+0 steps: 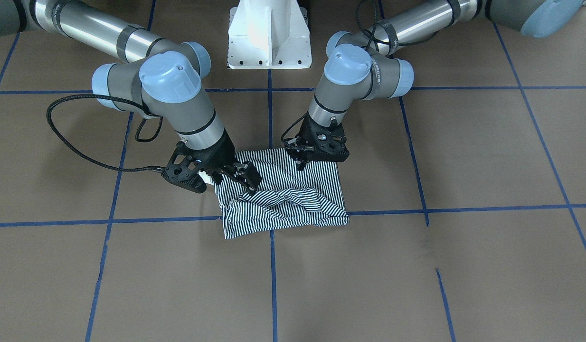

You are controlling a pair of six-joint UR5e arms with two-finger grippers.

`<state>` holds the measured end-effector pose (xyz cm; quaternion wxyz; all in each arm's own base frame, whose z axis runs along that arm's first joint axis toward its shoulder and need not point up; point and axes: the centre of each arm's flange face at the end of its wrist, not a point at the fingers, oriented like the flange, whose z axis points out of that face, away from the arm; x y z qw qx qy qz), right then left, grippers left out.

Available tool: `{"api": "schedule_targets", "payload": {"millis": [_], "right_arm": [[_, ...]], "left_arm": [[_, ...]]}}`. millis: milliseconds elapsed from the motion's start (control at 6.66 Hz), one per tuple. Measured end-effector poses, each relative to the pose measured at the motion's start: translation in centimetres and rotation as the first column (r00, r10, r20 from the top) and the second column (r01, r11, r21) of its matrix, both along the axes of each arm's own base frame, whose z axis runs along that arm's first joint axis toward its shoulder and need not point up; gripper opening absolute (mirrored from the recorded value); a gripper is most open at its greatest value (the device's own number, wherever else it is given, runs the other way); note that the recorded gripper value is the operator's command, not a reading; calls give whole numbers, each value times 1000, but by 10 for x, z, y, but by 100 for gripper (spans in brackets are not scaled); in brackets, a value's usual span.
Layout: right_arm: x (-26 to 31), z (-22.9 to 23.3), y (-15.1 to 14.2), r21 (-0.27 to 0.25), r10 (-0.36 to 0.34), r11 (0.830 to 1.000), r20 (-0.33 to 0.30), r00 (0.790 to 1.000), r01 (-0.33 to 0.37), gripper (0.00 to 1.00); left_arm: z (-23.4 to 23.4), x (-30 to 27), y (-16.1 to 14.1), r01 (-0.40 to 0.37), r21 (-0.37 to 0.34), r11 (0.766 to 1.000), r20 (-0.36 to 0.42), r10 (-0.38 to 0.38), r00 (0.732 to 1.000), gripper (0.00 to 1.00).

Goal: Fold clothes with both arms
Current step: 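Fold the near half over toward the far edge with both grippers, then release the folded edge and raise both grippers away from the shirt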

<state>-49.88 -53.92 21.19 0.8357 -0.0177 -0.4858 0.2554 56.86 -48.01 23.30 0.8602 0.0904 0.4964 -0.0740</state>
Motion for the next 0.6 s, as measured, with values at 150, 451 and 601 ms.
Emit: {"api": "schedule_targets", "payload": {"millis": [150, 451, 601], "right_arm": [[-2, 2, 3, 0, -2, 1000, -2, 1000, 2, 100], [-1, 12, 10, -4, -7, 1000, -9, 1000, 7, 100], [-3, 14, 15, -3, -12, 1000, -9, 1000, 12, 100]], "left_arm": [[-6, 11, -30, 19, 15, 1000, 28, -19, 999, 0], [6, 4, -111, 79, 54, 995, 64, -83, 995, 0], [16, -26, -154, 114, 93, 989, 78, -121, 990, 0]]}}
